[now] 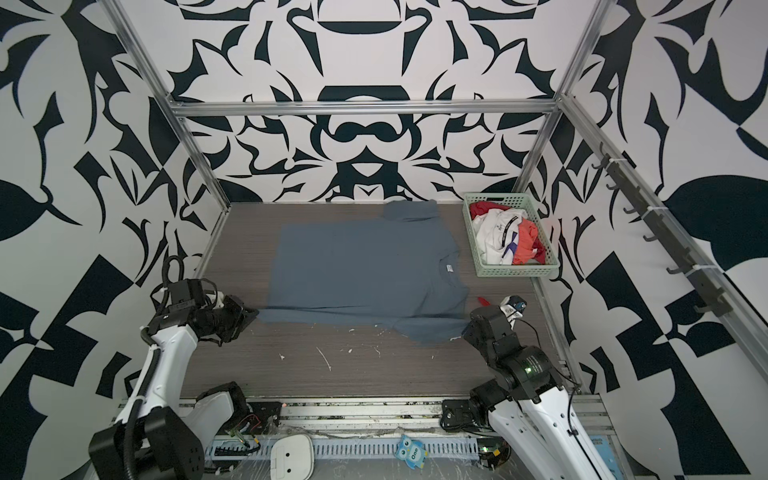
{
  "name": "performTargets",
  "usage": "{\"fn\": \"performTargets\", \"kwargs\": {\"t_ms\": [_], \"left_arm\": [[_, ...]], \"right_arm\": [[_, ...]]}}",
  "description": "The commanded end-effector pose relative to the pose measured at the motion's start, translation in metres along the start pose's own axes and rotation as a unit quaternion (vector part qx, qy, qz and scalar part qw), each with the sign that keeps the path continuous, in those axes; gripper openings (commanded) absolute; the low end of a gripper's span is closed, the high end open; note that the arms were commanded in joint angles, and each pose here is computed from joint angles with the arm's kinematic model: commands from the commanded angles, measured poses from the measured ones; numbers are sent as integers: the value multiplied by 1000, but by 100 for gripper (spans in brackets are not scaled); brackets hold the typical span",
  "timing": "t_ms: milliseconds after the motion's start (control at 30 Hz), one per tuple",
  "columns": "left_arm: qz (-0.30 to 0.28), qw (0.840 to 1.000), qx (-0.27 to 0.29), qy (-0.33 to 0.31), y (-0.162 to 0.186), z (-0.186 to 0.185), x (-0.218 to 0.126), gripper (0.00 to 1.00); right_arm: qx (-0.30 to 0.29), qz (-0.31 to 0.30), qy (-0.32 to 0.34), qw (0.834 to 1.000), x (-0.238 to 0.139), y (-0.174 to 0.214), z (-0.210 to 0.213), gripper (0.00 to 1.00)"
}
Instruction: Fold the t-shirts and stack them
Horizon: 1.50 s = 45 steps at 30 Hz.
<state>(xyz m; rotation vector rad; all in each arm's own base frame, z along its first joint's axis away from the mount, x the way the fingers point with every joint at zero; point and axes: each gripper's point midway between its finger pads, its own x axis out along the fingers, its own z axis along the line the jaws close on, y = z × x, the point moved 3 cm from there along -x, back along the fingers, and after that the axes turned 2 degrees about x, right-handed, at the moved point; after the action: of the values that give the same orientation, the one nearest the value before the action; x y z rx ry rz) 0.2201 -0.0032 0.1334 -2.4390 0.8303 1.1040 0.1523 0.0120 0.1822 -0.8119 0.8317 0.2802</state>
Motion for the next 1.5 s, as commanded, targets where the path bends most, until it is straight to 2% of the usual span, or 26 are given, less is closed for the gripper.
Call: {"fn": "performTargets", "kwargs": {"t_ms": [0,33,67,167,267,400,567,667,767,933,1133,1300,1467], "left_arm": [[-7,999,-28,-41,4,12,-6,41],[-12,999,-27,-43,2,11,-8,50],[-18,998,-25,-46,-1,10,-10,54],[-46,997,-15,-62,-12,4,-20,59],[-84,996,3,-41,-27,-11,-28,61],[-54,998,18,-3,-37,-35,-20,60],[-12,995,84,44,-35,-88,17,61],[20,991,121,60,-31,-123,55,63],[43,988,114,90,-37,-146,93,63],[50,992,77,84,-54,-138,144,63],[57,995,62,44,-57,-113,171,63],[53,998,30,12,-66,-80,182,64],[46,999,10,-2,-77,-53,180,64]], "right_arm": [[14,-21,-9,1000,-17,-14,5,21],[14,-26,-9,1000,-20,-17,6,27],[13,-30,-8,999,-22,-21,8,30],[11,-46,23,999,-31,-30,2,37],[-9,-74,37,996,-37,-42,1,38],[-40,-57,-27,997,-16,-41,41,35],[-53,-4,-112,992,41,-27,107,32],[-63,7,-127,990,73,-26,139,33],[-72,13,-138,988,104,-27,168,33],[-82,55,-137,986,159,-10,194,33],[-70,99,-97,988,203,17,185,30],[-49,122,-45,990,215,37,154,28],[-29,143,-3,989,209,62,112,26]]}}
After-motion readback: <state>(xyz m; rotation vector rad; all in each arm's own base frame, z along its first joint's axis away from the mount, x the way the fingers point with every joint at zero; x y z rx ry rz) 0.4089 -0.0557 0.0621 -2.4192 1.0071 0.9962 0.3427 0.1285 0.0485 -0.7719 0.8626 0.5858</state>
